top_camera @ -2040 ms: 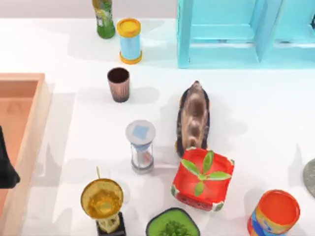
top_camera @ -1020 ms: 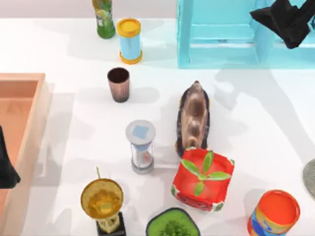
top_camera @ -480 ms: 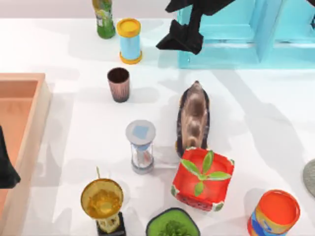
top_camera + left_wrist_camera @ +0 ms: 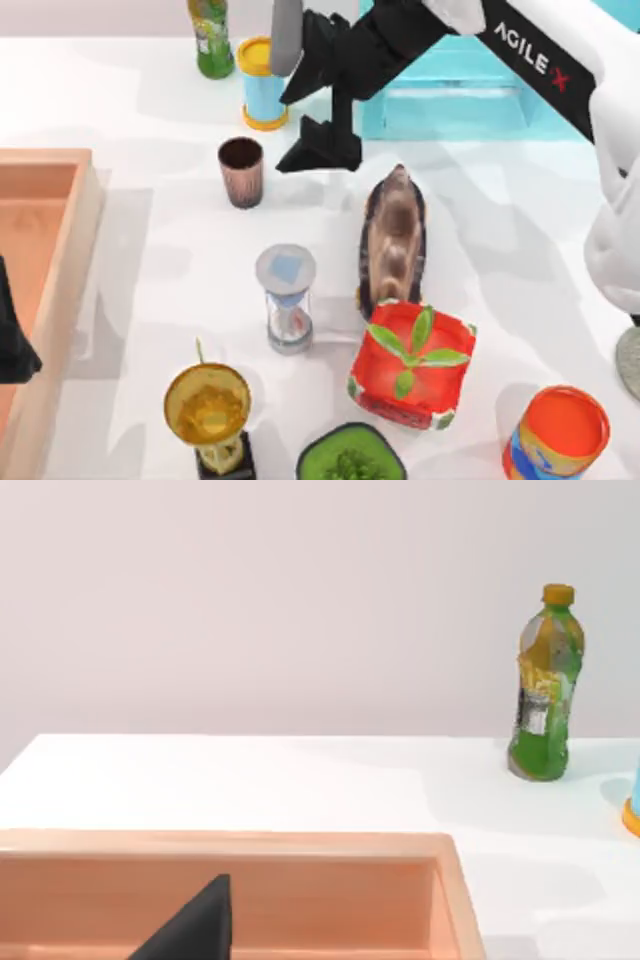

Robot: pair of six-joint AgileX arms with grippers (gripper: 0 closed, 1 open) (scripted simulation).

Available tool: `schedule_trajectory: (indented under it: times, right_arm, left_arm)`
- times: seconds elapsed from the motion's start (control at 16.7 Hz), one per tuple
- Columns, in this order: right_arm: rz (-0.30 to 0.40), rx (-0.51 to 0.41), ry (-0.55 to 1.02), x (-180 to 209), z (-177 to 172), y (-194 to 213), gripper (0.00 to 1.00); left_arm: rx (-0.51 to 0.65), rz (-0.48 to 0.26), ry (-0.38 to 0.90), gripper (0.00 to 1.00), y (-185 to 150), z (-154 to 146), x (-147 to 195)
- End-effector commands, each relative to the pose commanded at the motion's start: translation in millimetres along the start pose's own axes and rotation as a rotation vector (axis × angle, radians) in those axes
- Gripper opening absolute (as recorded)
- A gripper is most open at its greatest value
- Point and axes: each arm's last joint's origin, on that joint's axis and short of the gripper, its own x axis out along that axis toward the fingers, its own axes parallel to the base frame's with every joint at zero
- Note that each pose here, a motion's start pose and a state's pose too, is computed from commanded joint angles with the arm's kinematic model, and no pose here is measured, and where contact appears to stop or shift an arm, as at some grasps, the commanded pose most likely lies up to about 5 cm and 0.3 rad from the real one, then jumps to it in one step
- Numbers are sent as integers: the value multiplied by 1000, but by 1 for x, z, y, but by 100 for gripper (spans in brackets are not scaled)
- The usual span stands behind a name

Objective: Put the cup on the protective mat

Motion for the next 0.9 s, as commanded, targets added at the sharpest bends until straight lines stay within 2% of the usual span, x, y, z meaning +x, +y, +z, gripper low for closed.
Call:
schedule_trajectory:
  times: [0.42,0.9]
  right_arm:
    - [-1,3,1,7,-2,-2,100]
    - [-1,0,-1,96,-2,2,100]
  left_arm:
    - [0,0,0,100,0,0,0]
    - [0,0,0,100,0,0,0]
